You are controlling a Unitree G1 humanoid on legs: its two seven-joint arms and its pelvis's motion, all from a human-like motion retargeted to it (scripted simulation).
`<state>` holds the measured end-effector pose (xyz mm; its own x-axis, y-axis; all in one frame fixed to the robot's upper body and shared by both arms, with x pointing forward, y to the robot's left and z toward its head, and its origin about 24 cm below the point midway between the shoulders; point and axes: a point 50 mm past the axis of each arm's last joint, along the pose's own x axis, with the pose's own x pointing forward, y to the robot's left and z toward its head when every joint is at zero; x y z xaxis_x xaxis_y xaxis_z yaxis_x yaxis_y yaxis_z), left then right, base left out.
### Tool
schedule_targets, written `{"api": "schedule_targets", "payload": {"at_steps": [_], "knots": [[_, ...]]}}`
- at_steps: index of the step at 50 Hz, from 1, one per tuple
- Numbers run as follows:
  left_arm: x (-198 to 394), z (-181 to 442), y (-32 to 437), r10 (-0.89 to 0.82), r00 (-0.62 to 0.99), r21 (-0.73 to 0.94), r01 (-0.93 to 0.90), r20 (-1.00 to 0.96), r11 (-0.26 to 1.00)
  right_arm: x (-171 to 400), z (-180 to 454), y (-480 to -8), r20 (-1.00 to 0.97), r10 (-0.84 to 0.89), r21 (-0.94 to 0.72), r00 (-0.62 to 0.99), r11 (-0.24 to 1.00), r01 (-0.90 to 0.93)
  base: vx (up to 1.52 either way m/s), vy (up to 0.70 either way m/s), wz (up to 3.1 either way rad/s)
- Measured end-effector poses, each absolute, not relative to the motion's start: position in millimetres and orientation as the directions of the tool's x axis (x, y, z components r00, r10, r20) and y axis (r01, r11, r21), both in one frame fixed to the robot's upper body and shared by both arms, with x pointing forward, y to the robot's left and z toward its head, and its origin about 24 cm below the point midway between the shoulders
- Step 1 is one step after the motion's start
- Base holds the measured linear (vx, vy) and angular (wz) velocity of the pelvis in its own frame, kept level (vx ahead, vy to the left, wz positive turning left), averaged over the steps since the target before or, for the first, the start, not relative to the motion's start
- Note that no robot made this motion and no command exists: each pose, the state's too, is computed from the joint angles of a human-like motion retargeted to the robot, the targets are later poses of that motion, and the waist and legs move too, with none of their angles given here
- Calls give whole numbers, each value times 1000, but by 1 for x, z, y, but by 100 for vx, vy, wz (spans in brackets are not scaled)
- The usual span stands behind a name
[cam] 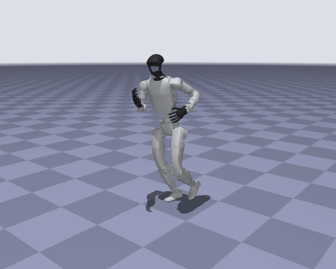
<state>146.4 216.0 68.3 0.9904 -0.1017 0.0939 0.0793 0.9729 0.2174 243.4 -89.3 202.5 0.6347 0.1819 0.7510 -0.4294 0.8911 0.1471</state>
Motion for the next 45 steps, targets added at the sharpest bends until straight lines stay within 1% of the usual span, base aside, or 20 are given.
{"api": "schedule_targets", "payload": {"at_steps": [2,5,7,10,12,14,17,20,22,25,27,30,32,34,36,37,38,40,42,45], "knots": [[134,74,231,-114,992,230,101,43,968,226,215,-76,795,264,90,546,839,-536,134,-4,-67],[126,85,248,-91,996,245,81,27,966,205,213,-56,784,430,6,448,717,-697,140,8,-54],[128,89,249,-86,994,259,67,62,964,196,200,-49,743,531,-37,408,641,-767,139,13,20],[144,91,236,-119,981,289,70,154,955,188,169,-39,645,647,-67,406,577,-814,132,9,87],[170,87,215,-156,960,299,82,234,951,187,139,-36,554,688,-66,469,598,-799,121,2,104],[203,93,186,-179,925,303,74,335,950,190,113,-43,467,666,-49,582,676,-735,111,-4,91],[242,140,141,-205,809,292,44,550,955,188,98,-74,398,586,8,706,767,-641,105,-9,90],[242,198,119,-210,631,239,40,747,970,175,104,-108,374,569,43,732,778,-627,108,-15,92],[235,222,114,-212,544,217,56,812,975,169,107,-129,329,565,19,756,797,-604,114,-23,86],[226,241,108,-222,479,178,135,850,975,166,103,-153,232,512,9,827,849,-528,121,-37,73],[221,243,105,-233,468,174,166,853,971,168,96,-161,182,469,-30,864,881,-471,126,-46,6],[216,228,105,-284,500,204,209,818,956,176,84,-158,160,442,-96,883,897,-431,120,-42,-96],[221,201,110,-325,603,230,231,729,945,189,75,-148,159,444,-64,882,896,-439,105,-30,-146],[230,154,125,-298,776,259,179,556,949,210,68,-132,174,421,18,890,902,-431,98,-22,-127],[228,93,150,-199,931,286,110,305,952,230,76,-116,244,366,101,898,911,-399,98,-18,-88],[217,67,164,-143,972,273,88,189,958,236,88,-110,306,328,148,894,911,-386,103,-17,-64],[201,49,178,-93,990,222,67,109,973,238,105,-108,385,284,205,878,901,-382,106,-16,-66],[167,39,203,-25,999,88,23,24,996,232,141,-110,528,196,316,826,857,-406,110,-14,-85],[142,46,224,0,1000,26,0,-13,1000,219,168,-116,628,144,350,765,825,-443,113,-9,-133],[121,66,250,15,999,74,-13,-29,997,202,190,-119,714,179,310,677,787,-534,116,6,-155]]}}
